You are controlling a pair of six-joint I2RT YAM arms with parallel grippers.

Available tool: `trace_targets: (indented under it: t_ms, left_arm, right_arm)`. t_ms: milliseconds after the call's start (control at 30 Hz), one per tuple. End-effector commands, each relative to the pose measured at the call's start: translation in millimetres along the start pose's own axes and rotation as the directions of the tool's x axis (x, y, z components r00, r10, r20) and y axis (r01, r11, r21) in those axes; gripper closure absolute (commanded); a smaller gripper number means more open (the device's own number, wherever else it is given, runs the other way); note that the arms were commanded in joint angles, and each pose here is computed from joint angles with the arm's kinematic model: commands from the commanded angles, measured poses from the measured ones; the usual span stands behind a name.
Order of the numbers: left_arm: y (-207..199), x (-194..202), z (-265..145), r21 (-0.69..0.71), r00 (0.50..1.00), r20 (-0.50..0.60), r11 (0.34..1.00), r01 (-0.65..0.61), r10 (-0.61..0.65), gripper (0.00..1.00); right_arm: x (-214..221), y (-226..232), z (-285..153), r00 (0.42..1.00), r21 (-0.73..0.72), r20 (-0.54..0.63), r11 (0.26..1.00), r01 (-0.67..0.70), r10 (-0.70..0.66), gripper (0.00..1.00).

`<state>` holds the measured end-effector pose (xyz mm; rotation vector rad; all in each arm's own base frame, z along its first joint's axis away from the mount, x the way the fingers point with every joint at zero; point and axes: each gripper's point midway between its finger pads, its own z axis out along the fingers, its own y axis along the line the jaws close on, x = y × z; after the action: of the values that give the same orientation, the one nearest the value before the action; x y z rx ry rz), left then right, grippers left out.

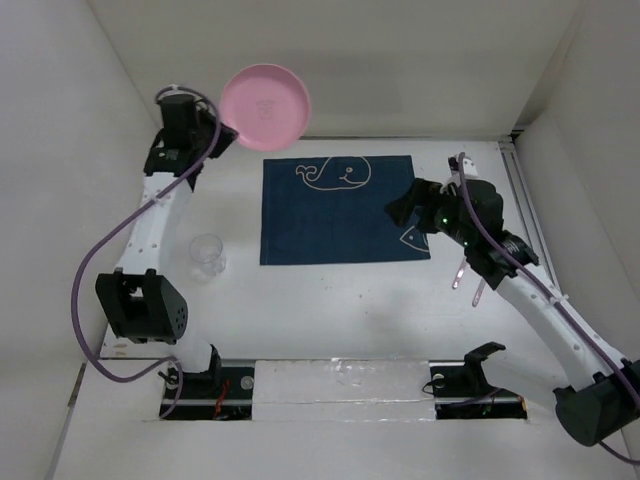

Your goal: Set the dinner table for one person

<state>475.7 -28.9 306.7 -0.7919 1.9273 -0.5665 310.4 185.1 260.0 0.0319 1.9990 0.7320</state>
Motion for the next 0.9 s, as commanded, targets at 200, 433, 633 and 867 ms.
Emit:
trace_targets:
  t_ms: [200, 433, 633, 867]
  left_arm:
    - [-58, 174, 31, 0.147, 0.944, -0.294, 0.983, -0.110, 0.149, 1.00]
    - [-20, 241, 76, 0.082, 0.884, -0.428, 0.982, -0.171, 0.190, 1.00]
    - [-26, 263, 87, 0.139, 0.854, -0.469, 0.974, -0.181, 0.226, 1.00]
    - [-15, 290, 102, 0.102, 0.829, -0.502, 0.969, -0.226, 0.246, 1.00]
  right_arm:
    - [-43, -21, -48, 0.995, 0.123, 0.098, 0.992, -0.012, -0.001, 0.00]
    - [-40, -28, -53, 0.996, 0.116, 0.084, 0.993, -0.007, -0.002, 0.00]
    - [-30, -37, -46, 0.998, 0.125, 0.062, 0.992, -0.005, -0.003, 0.00]
    - [-26, -42, -43, 0.999, 0.133, 0.045, 0.991, -0.001, -0.005, 0.00]
